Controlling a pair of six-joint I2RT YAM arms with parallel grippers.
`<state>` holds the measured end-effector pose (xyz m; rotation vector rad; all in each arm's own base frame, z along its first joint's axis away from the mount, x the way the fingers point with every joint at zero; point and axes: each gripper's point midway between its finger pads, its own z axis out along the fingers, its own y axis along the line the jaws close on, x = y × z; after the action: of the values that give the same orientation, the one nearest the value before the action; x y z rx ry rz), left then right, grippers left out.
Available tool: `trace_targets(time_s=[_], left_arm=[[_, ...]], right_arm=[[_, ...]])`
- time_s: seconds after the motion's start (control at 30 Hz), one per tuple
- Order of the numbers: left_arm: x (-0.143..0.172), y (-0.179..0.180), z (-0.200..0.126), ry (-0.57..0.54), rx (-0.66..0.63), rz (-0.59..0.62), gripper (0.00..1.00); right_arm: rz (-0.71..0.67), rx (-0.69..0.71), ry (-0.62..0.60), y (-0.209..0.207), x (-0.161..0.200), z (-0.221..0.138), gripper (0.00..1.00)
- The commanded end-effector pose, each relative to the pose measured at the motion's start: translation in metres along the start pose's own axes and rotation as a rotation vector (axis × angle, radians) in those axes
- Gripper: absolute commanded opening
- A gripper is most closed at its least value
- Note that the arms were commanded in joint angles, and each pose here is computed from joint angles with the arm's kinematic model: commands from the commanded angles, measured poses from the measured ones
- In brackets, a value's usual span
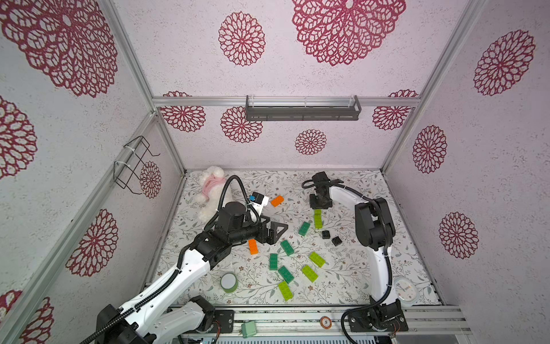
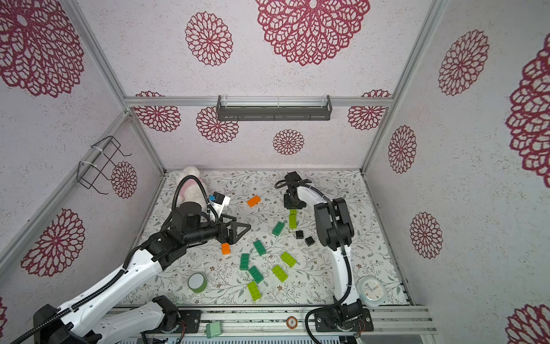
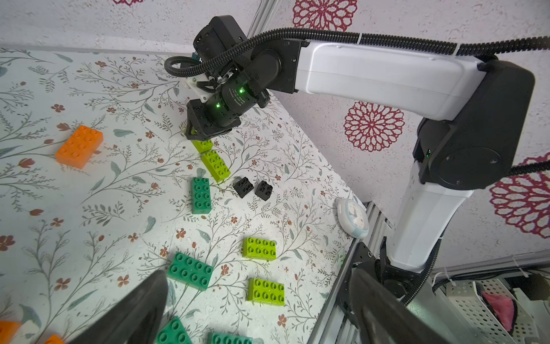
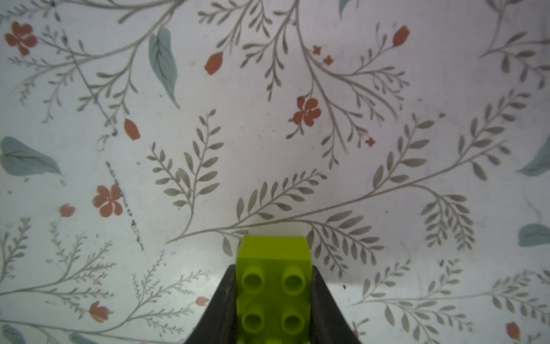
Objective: Assemble a small pinwheel with lego
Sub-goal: Assemble the lego brick at the center of the board.
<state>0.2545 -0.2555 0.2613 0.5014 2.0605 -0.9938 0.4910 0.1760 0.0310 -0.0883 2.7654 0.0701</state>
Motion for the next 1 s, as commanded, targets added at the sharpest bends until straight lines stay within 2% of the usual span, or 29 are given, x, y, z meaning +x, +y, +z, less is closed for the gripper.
trace_targets(time_s=[0.0, 0.13, 0.23, 0.97], left_arm=[[-0.012, -0.008, -0.006, -0.028, 0.011, 0.039, 0.97], [-0.013, -0.008, -0.006, -0.026, 0.009, 0.040, 0.97], [-0.012, -0.008, -0.006, -0.026, 0.008, 0.042, 0.97], [-0.014, -0.009, -0.007, -0.027, 0.012, 0.040, 0.97]], right_arm=[[0.011, 0.016, 0.014, 0.000, 0.007, -0.013, 0.33], [0.010, 0.020, 0.012, 0.002, 0.008, -0.016, 0.45], [0.007, 0.025, 0.011, 0.003, 0.009, -0.018, 0.46], [0.021, 0.074, -0.006, -0.002, 0.012, -0.027, 0.36]])
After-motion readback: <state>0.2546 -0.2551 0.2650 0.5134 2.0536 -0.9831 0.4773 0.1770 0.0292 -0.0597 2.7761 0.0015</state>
